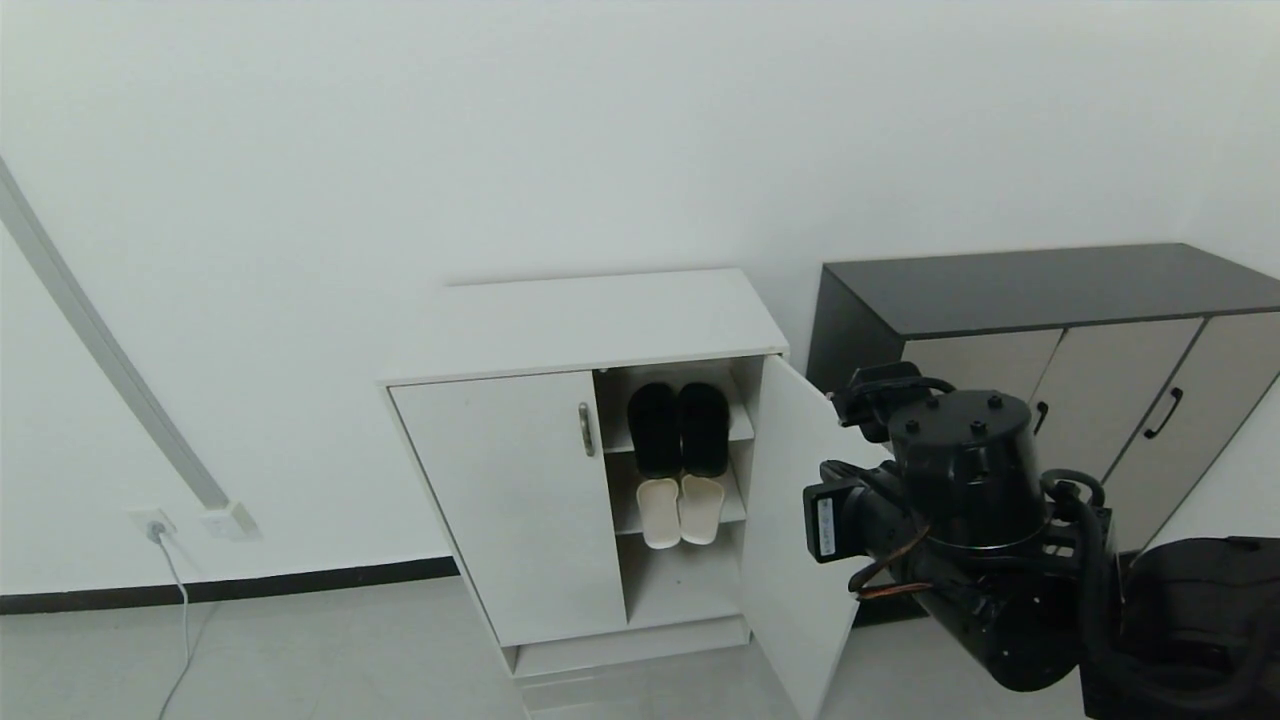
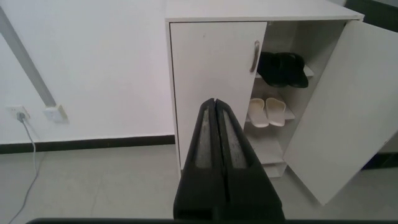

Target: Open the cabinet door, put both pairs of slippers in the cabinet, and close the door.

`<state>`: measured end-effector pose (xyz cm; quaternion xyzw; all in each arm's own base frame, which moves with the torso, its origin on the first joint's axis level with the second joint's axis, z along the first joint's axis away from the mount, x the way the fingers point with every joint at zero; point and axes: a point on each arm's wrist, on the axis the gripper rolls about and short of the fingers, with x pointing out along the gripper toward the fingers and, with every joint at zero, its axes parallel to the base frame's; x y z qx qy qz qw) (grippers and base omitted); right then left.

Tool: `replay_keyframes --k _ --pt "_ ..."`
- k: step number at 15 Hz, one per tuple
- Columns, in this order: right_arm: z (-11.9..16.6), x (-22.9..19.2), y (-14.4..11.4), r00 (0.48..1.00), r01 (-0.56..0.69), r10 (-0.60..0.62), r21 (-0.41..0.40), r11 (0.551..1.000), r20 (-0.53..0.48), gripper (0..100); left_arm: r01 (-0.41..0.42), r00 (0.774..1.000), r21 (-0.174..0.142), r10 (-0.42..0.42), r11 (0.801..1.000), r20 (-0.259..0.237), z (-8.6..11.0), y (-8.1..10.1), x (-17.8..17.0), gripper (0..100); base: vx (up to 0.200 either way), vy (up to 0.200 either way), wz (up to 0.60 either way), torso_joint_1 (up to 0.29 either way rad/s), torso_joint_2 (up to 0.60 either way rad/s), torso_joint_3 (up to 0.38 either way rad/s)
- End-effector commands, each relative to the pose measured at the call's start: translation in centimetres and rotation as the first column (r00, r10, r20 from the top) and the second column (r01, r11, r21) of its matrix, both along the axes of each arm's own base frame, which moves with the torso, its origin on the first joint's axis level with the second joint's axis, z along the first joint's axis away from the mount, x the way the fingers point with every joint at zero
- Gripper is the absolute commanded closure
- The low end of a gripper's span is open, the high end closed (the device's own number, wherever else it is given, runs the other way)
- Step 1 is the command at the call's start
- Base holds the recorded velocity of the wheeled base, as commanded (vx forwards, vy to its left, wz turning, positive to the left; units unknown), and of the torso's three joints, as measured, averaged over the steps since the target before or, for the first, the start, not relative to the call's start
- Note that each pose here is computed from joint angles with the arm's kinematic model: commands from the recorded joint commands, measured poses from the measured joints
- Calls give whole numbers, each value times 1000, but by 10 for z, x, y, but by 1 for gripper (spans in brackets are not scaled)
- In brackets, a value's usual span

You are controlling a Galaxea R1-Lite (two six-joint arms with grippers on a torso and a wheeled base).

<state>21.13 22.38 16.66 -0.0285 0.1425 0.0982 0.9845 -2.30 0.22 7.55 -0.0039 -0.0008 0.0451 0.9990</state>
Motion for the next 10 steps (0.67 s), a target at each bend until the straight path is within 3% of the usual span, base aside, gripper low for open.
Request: replay_keyframes --k 1,5,10 --pt "0 0 0 1000 0 0 -1 1000 -1 100 0 1000 0 0 1000 -1 0 0 0 100 -200 0 0 7 2 2" --pt "0 1 -1 1000 4 -4 -3 1000 -1 100 0 1000 0 0 1000 -1 0 0 0 100 -200 0 0 8 4 0" --pt "11 24 -12 997 69 -70 11 998 34 100 0 1000 0 0 1000 -1 0 0 0 100 0 0 0 0 0 0"
